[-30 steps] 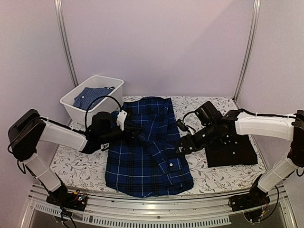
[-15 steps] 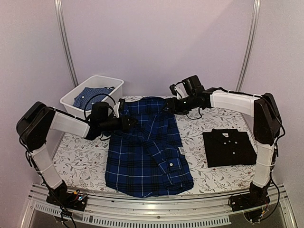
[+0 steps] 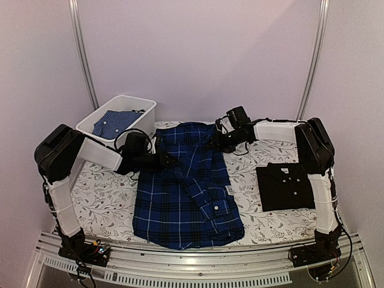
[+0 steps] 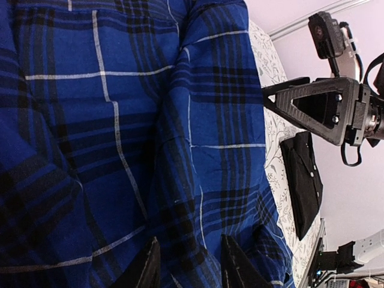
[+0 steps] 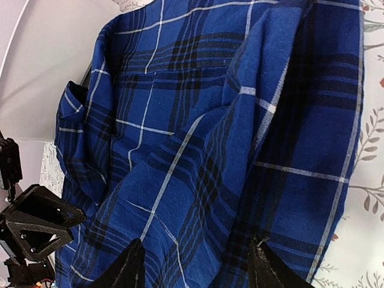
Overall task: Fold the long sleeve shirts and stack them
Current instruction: Smooth out the 1/3-folded shirt at the center of the board.
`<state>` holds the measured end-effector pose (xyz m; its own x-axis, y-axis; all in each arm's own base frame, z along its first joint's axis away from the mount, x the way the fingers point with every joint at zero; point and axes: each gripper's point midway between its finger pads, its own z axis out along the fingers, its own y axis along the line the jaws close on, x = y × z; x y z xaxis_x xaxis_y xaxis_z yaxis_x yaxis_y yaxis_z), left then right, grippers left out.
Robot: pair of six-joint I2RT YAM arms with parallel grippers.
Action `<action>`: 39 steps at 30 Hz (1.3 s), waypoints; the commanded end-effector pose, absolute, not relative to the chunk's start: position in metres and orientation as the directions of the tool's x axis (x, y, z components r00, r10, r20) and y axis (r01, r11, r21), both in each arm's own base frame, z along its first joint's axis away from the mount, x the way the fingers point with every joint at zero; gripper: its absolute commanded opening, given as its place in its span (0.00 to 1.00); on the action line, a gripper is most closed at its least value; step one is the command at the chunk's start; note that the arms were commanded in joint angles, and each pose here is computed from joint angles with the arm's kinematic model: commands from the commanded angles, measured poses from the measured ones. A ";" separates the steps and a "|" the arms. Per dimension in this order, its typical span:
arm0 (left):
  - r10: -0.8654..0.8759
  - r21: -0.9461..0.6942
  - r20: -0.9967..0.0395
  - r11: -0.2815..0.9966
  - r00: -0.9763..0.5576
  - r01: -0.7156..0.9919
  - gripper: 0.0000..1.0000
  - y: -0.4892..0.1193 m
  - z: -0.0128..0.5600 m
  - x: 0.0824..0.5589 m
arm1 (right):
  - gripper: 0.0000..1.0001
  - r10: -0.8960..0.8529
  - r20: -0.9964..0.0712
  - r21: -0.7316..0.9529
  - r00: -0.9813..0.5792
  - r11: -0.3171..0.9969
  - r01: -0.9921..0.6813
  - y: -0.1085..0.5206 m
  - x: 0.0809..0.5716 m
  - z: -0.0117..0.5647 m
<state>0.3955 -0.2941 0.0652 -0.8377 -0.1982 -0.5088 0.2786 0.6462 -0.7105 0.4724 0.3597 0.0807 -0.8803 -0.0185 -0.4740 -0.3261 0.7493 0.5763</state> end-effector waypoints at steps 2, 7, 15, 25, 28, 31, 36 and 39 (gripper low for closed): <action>-0.214 -0.722 -0.481 0.647 -0.850 0.246 0.34 -0.299 0.060 0.400 | 0.49 0.004 -0.462 0.634 -0.887 0.701 -0.327 0.374 0.483 0.077; -0.200 -0.712 -0.477 0.659 -0.856 0.243 0.34 -0.304 0.055 0.405 | 0.22 0.006 -0.469 0.636 -0.883 0.696 -0.333 0.380 0.496 0.079; -0.173 -0.690 -0.476 0.682 -0.862 0.244 0.18 -0.312 0.047 0.413 | 0.00 0.019 -0.585 0.592 -0.811 0.694 -0.410 0.374 0.533 0.127; -0.146 -0.674 -0.490 0.689 -0.859 0.267 0.08 -0.321 0.043 0.416 | 0.26 0.014 -0.584 0.601 -0.812 0.680 -0.420 0.361 0.559 0.103; -0.140 -0.660 -0.508 0.697 -0.850 0.280 0.11 -0.320 0.048 0.417 | 0.54 0.006 -0.580 0.570 -0.815 0.718 -0.400 0.354 0.561 0.094; -0.136 -0.641 -0.537 0.707 -0.832 0.299 0.17 -0.318 0.059 0.420 | 0.74 -0.005 -0.592 0.504 -0.806 0.778 -0.375 0.340 0.563 0.095; -0.120 -0.621 -0.577 0.707 -0.808 0.339 0.20 -0.324 0.081 0.426 | 0.75 -0.001 -0.600 0.462 -0.800 0.816 -0.348 0.324 0.549 0.114; -0.097 -0.597 -0.609 0.710 -0.788 0.373 0.20 -0.335 0.098 0.430 | 0.72 0.006 -0.621 0.453 -0.783 0.819 -0.353 0.326 0.537 0.129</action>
<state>0.4235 -0.3170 0.0544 -0.8413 -0.1315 -0.5244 0.2850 0.7163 -0.6369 0.5473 0.3294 0.0813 -0.8337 -0.0064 -0.5522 -0.3333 0.8030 0.4940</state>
